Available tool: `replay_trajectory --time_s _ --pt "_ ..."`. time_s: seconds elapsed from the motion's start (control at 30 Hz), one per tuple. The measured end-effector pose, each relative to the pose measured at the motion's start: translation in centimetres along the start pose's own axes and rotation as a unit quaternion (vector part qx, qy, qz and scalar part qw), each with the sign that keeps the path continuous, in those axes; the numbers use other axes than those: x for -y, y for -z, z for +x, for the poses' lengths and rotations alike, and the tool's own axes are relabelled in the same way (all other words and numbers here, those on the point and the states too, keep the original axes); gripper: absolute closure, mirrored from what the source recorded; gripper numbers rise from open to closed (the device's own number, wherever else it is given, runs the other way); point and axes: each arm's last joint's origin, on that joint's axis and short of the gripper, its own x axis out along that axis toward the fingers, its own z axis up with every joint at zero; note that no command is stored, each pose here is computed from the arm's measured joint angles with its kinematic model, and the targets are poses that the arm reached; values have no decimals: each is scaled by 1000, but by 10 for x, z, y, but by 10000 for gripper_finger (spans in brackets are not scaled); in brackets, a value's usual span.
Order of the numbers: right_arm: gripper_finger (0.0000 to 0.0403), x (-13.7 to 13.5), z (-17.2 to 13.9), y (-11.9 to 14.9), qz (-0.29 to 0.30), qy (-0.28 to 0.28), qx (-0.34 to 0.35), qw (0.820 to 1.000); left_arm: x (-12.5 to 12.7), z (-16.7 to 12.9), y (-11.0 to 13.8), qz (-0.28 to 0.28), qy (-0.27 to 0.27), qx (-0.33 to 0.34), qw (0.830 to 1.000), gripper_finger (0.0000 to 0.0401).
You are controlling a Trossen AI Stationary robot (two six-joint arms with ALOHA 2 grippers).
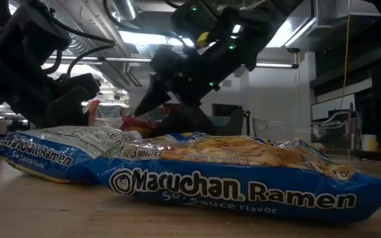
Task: Sort Maruchan noodles
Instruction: Put the red noodle pack into the right transparent bin
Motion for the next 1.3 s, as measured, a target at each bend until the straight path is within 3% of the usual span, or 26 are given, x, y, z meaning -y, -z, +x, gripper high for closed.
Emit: replay_trajectory --time_s 0.2,0.4,0.73,0.87,1.0,1.17,1.3 --pt "121 -7 12 3 -9 -36 -17 999 0 0 0 -1 2 0 1000 401" --pt "131 -10 16 4 -9 -37 -23 999 0 0 0 -1 2 1 1000 401" --pt "274 -13 13 -2 -19 3 -78 997 3 0 -2 -12 20 4 1000 401" --pt "309 -19 11 -9 -31 15 -97 995 6 -4 -6 -24 51 -3 998 401" --pt "310 -22 8 -15 -34 23 -107 993 11 -14 -16 -44 93 -2 995 401" --pt "308 -22 3 -21 -29 67 -145 987 14 -34 -36 -68 140 36 987 401" --pt "313 -21 -4 -22 8 59 -152 987 17 -55 -57 -87 183 89 975 401"
